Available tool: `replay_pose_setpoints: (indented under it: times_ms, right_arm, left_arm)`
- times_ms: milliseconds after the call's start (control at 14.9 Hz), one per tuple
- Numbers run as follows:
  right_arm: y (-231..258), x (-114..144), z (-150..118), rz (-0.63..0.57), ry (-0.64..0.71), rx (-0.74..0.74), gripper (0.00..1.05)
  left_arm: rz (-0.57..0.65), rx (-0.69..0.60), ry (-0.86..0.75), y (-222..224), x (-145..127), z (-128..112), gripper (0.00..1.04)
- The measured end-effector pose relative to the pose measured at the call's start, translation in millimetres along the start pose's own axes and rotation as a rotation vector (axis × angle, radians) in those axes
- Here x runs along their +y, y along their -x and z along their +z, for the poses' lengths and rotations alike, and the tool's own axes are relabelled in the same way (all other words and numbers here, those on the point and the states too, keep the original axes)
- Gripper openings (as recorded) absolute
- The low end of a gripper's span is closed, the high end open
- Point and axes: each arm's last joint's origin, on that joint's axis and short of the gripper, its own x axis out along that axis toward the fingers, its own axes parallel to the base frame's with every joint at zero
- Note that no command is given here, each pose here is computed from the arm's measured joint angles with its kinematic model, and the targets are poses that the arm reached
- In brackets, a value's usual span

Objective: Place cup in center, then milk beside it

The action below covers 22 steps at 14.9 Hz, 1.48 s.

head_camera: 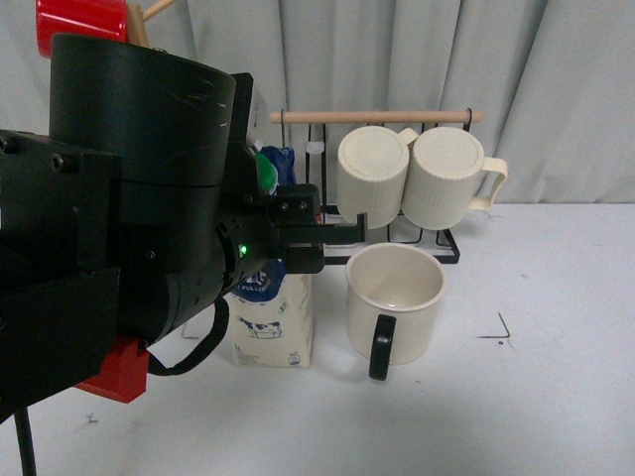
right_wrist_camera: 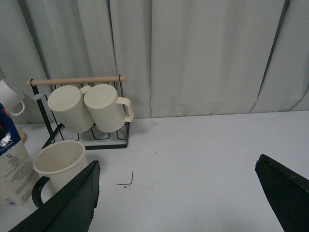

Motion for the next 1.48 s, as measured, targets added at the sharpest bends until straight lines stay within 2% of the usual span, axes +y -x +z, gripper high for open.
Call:
replay_pose_setpoints:
  times_ms: [269,336,538,605,672,739,807,874,1076,1143,1479]
  right_arm:
    - [0.0,0.0,0.0,0.000,0.000,0.000,0.98]
    - [0.0,0.0,0.0,0.000,0.000,0.000,0.98]
    - [0.0,0.0,0.0,0.000,0.000,0.000,0.98]
    - [0.0,0.0,0.0,0.000,0.000,0.000,0.98]
    - [0.0,0.0,0.0,0.000,0.000,0.000,0.98]
    - [0.0,0.1,0.0,0.003,0.000,0.000,0.98]
    - [0.0,0.0,-0.1,0.000,0.000,0.001,0.98]
    - [0.0,0.0,0.0,0.000,0.000,0.000,0.98]
    - [0.0,0.0,0.0,0.002,0.000,0.000,0.98]
    - [0.0,0.0,0.0,0.002,0.000,0.000,0.98]
    - [0.0,0.0,0.0,0.002,0.000,0.000,0.98]
  left_arm:
    - [-0.060,-0.018,-0.016,9.0,-1.1,3.6,0.94]
    - [-0.075,-0.020,-0.042,14.6,1.5,1.3,1.00]
    - [-0.216,-0.049,-0.068,51.2,32.6,1.8,0.98]
    - [-0.291,-0.112,-0.054,73.4,49.5,4.8,0.98]
    - [-0.296,-0.132,-0.053,80.3,54.1,5.4,0.98]
    - [-0.090,-0.281,-0.091,86.3,55.8,-2.5,0.83]
    - [0.091,-0.315,-0.096,104.1,72.1,-10.3,0.68]
    - [0.169,-0.358,-0.090,119.6,87.1,-4.4,0.54]
    - [0.159,-0.356,-0.100,156.6,103.3,-2.8,0.10]
    - [0.160,-0.359,-0.101,165.5,107.7,-4.4,0.02]
    - [0.158,-0.354,-0.100,196.0,119.5,-14.4,0.02]
